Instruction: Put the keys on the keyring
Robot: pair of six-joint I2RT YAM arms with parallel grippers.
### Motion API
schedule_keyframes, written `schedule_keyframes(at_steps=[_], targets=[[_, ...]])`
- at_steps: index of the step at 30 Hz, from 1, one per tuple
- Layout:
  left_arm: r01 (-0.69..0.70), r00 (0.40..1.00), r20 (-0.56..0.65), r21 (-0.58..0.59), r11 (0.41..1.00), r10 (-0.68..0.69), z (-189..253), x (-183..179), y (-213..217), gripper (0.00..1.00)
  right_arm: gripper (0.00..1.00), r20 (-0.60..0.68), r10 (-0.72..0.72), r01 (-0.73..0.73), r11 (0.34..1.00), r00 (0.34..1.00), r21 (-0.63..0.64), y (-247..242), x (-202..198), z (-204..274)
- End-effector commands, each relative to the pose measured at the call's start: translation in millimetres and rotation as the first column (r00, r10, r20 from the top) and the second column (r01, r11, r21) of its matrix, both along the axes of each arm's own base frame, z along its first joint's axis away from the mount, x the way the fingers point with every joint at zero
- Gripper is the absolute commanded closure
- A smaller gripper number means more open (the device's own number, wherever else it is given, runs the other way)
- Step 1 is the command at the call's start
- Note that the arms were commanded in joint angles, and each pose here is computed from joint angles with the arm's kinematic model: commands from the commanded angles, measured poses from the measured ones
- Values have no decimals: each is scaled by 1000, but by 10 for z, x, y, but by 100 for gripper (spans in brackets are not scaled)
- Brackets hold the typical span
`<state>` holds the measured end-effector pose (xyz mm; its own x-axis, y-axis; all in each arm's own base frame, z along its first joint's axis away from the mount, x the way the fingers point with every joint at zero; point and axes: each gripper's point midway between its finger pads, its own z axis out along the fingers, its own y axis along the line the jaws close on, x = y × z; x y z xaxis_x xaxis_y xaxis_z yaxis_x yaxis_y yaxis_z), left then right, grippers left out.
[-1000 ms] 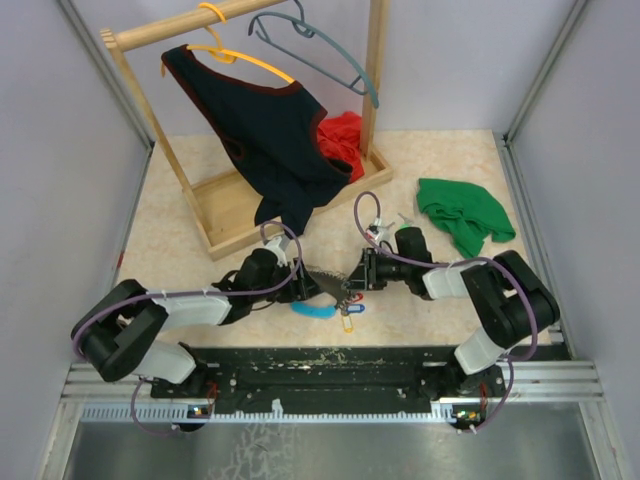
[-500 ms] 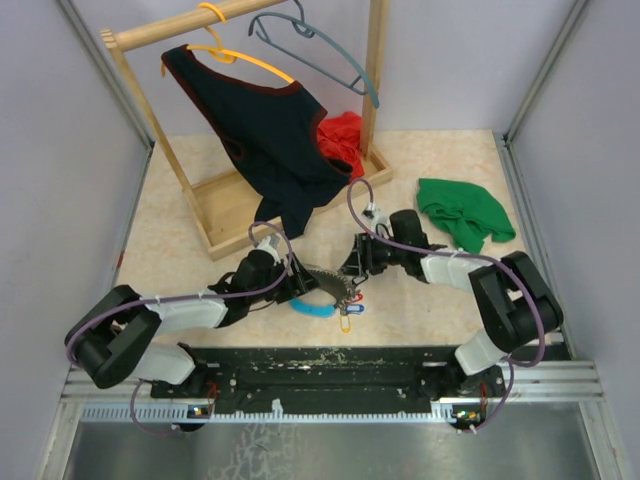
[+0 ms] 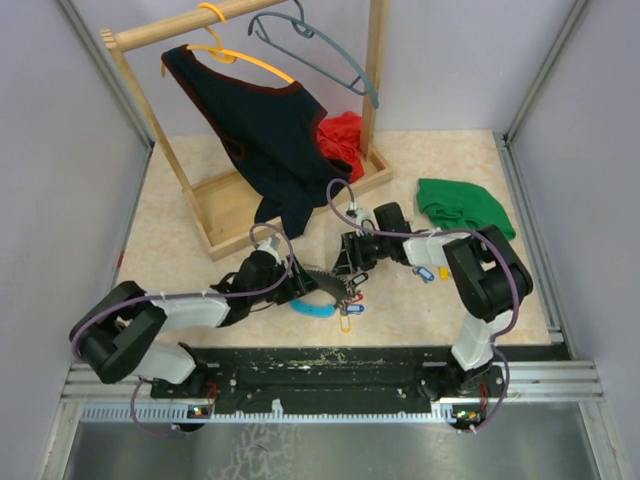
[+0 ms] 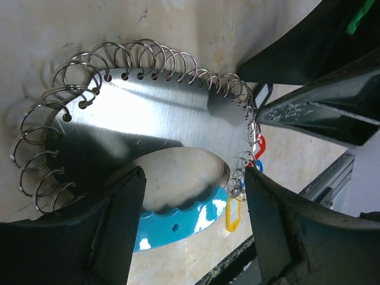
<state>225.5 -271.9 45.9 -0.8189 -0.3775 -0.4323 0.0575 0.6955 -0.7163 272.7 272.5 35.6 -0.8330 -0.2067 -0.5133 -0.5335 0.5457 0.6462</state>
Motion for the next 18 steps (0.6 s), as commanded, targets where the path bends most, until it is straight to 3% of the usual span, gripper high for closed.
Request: schedule_keyframes(at_steps=[1, 18], targets=[[20, 1000, 16, 16, 1000, -20, -61, 20, -39, 26, 43, -49, 84, -83, 996, 995, 20, 104, -176, -67], [32, 999, 28, -47, 998, -31, -136, 147, -241, 31, 63, -104, 93, -78, 987, 990, 140, 227, -291, 4]])
